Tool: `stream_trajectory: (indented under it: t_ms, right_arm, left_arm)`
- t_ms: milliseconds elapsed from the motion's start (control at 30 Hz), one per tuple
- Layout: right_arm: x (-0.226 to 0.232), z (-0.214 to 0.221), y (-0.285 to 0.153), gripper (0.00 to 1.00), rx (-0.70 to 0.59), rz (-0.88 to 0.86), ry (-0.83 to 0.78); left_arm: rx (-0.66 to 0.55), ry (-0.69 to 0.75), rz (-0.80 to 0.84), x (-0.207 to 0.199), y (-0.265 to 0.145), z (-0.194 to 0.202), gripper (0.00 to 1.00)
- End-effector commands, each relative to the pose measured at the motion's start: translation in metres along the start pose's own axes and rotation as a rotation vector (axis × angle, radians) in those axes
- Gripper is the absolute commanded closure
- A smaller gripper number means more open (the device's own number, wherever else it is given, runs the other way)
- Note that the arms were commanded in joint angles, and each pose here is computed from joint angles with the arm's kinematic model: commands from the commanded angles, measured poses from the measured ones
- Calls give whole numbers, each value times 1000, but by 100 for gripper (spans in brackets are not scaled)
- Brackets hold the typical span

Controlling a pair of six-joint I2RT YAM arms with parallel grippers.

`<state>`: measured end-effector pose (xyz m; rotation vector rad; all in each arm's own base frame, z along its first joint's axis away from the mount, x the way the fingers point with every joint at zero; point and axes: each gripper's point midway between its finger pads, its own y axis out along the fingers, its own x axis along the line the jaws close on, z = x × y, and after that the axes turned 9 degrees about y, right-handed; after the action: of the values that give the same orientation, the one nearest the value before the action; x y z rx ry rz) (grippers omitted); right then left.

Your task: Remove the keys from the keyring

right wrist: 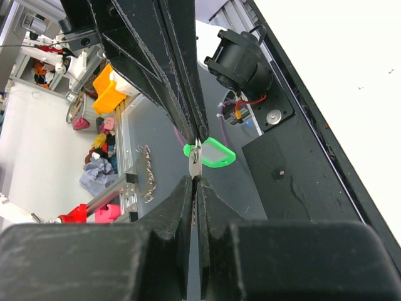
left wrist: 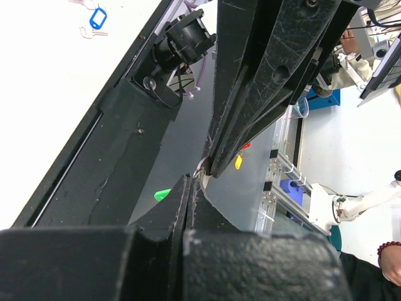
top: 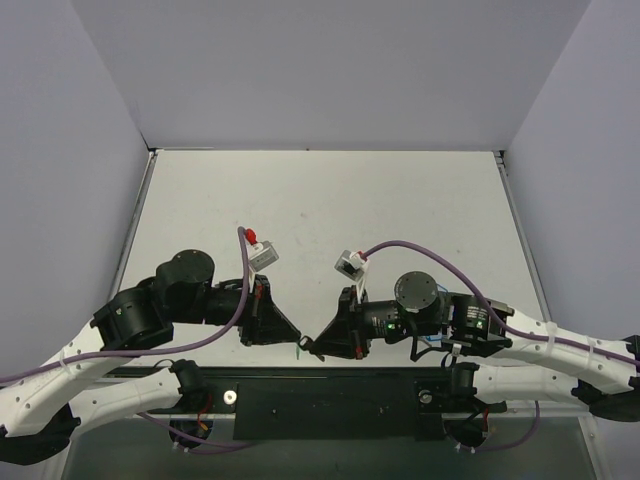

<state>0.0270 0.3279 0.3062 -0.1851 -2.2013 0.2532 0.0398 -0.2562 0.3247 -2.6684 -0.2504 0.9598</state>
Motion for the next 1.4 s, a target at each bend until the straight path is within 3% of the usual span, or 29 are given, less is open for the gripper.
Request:
stream_trajectory:
  t_ms: [0,100,233,300,633,900,1000,1233,1367]
  right_arm:
    - [49,-44,-4,100,-135,-151,-61]
    - [45,-45,-3,98,-150,-141,-50]
    - [44,-43,0,84,-152,-152,-32]
    - [42,-42,3,81,-149,-155,-25]
    - [41,-41,4,85,-149,-158,-16]
    - [36,-36,5,99,-141,-152,-9]
    - [32,-34,5,98,-141,-143,-7]
    - [26,-32,2,84,-147,-125,-1]
    - [26,-32,0,83,-151,-124,-1]
  left_arm:
    - [38,5,-3,1,3,6,100]
    - [15,7,-11,2,2,3,100]
    - [-13,6,-8,1,0,-1,100]
    - [-21,5,-9,1,0,-2,100]
    - [-35,-2,-10,1,1,-4,100]
    - [-46,1,-7,-1,-1,-7,100]
    - [-53,3,-10,-2,-3,-8,100]
    - [-54,-3,-23,0,-4,-8,100]
    - [-59,0,-26,0,-4,-9,100]
